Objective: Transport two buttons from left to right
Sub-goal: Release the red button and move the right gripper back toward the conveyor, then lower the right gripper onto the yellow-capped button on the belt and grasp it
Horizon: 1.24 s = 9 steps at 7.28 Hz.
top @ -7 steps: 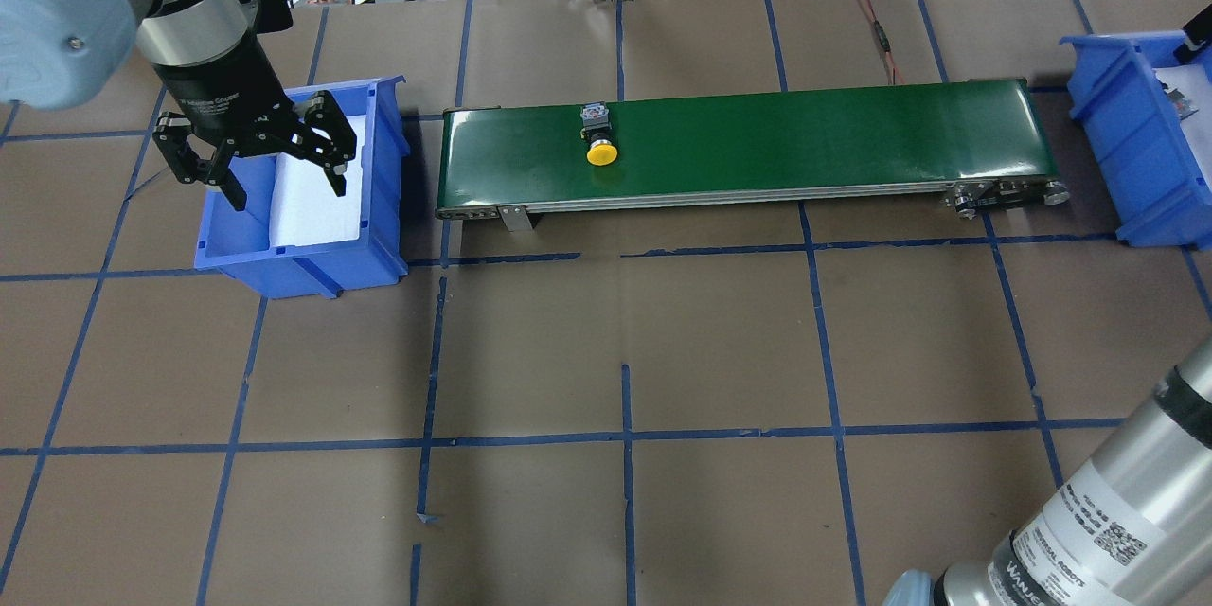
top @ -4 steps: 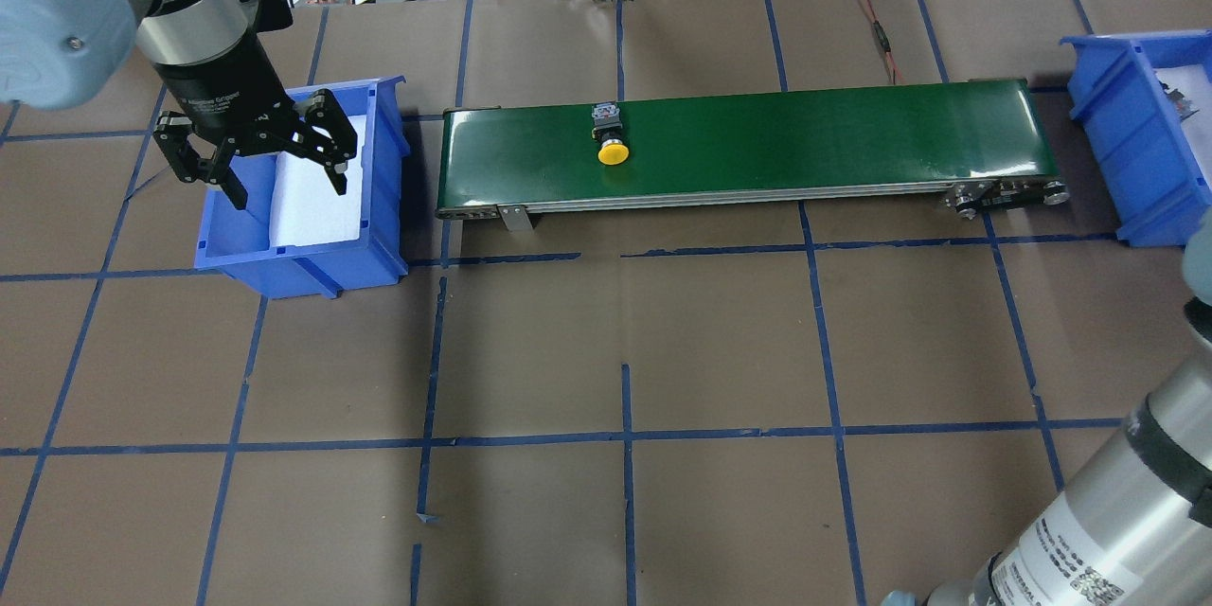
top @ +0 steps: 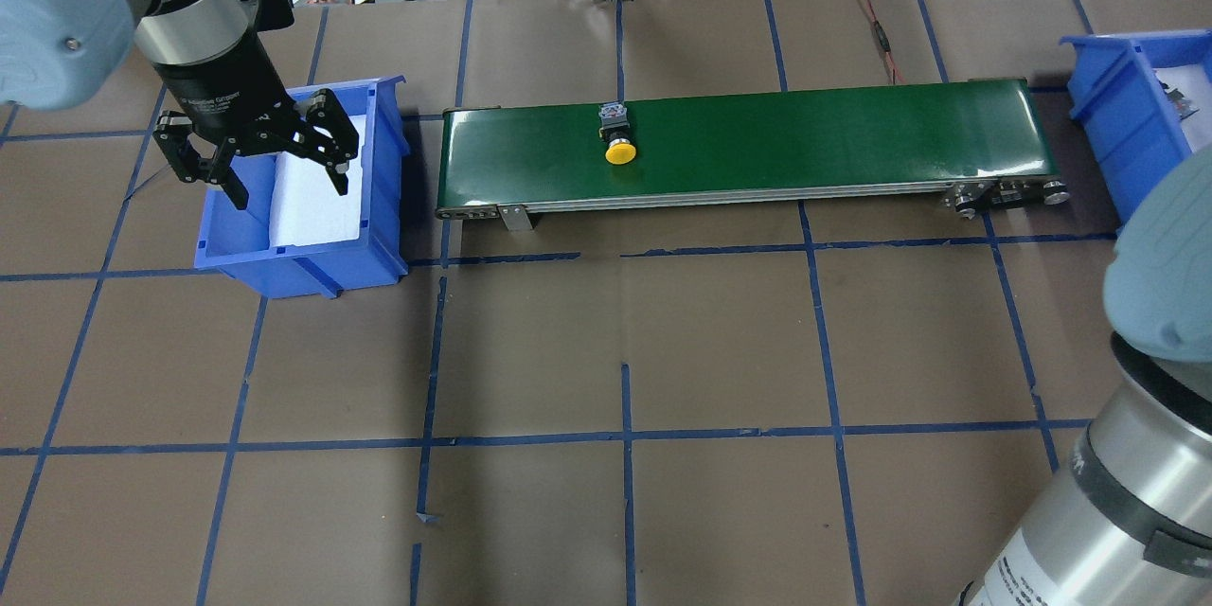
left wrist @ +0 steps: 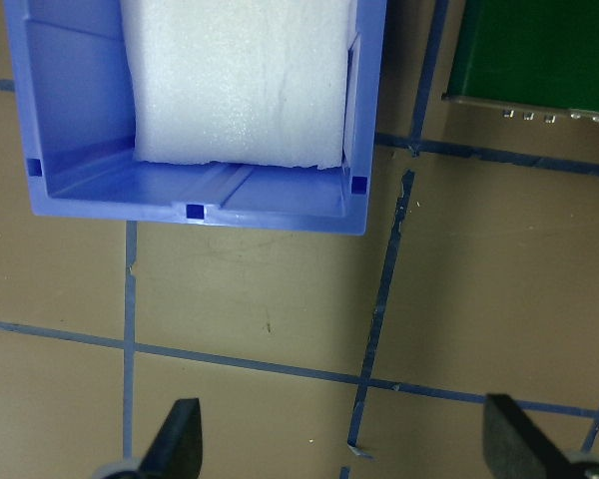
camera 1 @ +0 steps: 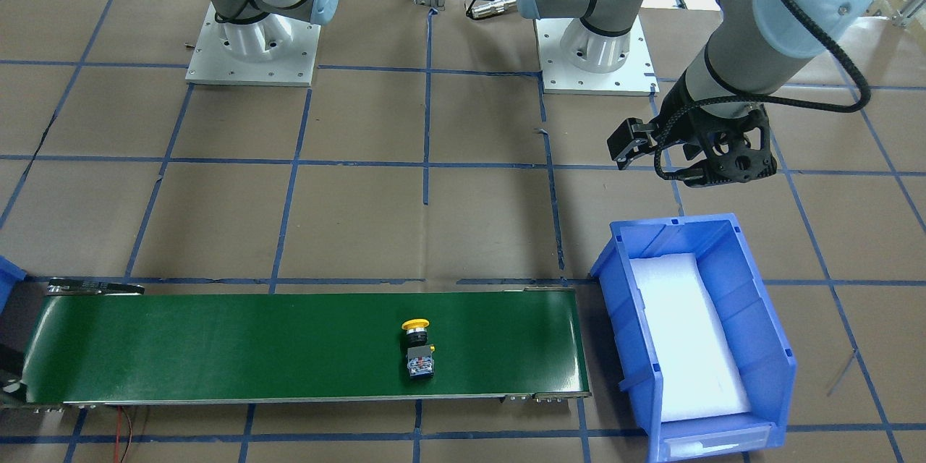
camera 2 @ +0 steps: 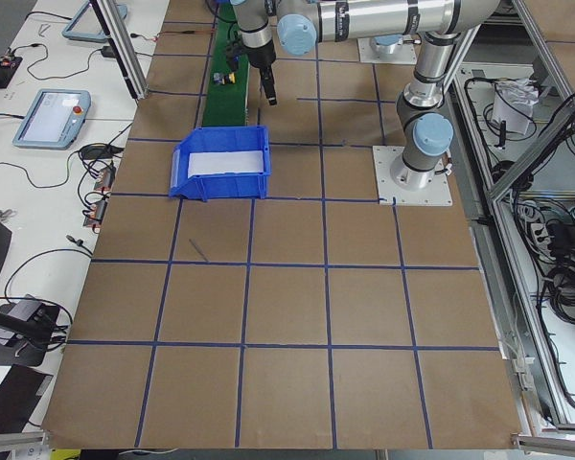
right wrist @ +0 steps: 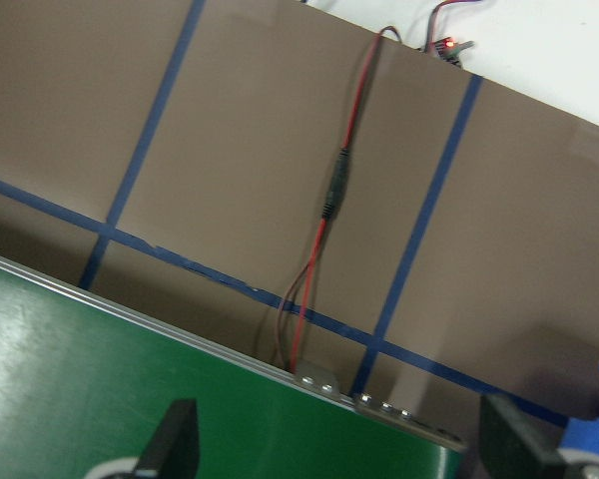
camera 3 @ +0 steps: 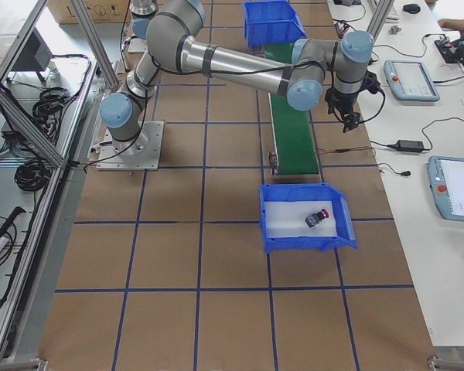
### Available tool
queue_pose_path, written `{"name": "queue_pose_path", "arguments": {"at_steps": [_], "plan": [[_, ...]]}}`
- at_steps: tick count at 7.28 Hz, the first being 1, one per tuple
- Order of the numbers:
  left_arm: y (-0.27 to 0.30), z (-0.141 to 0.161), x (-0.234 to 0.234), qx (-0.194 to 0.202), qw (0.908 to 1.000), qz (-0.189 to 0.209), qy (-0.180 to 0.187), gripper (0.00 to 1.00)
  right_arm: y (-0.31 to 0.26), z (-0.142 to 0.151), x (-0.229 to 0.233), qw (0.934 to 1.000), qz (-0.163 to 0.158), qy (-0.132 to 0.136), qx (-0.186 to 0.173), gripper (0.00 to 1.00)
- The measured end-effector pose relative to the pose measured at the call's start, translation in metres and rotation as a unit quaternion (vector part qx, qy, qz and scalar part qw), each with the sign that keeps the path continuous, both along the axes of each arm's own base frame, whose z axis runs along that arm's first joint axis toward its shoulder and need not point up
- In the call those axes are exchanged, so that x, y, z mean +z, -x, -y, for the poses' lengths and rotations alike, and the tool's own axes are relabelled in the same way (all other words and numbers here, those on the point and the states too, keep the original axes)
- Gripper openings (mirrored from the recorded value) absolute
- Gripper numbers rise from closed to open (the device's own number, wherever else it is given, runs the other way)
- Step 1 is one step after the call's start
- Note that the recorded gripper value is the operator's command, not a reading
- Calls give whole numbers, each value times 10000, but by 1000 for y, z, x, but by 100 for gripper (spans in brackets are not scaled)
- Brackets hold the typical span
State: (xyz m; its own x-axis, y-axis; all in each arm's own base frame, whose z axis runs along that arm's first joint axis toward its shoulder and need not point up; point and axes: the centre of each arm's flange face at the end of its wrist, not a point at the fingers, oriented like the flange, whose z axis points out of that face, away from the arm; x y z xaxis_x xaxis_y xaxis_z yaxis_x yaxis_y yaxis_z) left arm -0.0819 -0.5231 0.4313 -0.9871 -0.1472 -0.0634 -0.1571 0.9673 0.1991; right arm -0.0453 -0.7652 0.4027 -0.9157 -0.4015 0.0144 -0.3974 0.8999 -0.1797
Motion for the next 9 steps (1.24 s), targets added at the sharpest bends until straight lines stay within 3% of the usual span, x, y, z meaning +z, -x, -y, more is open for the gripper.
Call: {"name": "queue_pose_path", "arguments": {"at_steps": [2, 4, 7, 8, 9], "plan": [[-4, -7, -4, 83, 9993, -42, -353, 100, -86, 0, -20, 9999, 92, -80, -44, 100], [-1, -7, -4, 395, 9982, -211, -405, 100, -147, -8, -41, 9981, 228, -87, -566, 100], [5, -6, 12, 637, 9964, -515, -223, 100, -211, -35, -84, 9933, 358, -260, -1072, 100], [2, -5, 24, 599, 9972, -435, -86, 100, -227, -45, -94, 9910, 379, -315, -1241, 100], [-7, 0, 32, 489, 9987, -87, 79, 100, -240, -54, -100, 9893, 384, -386, -1353, 100]]}}
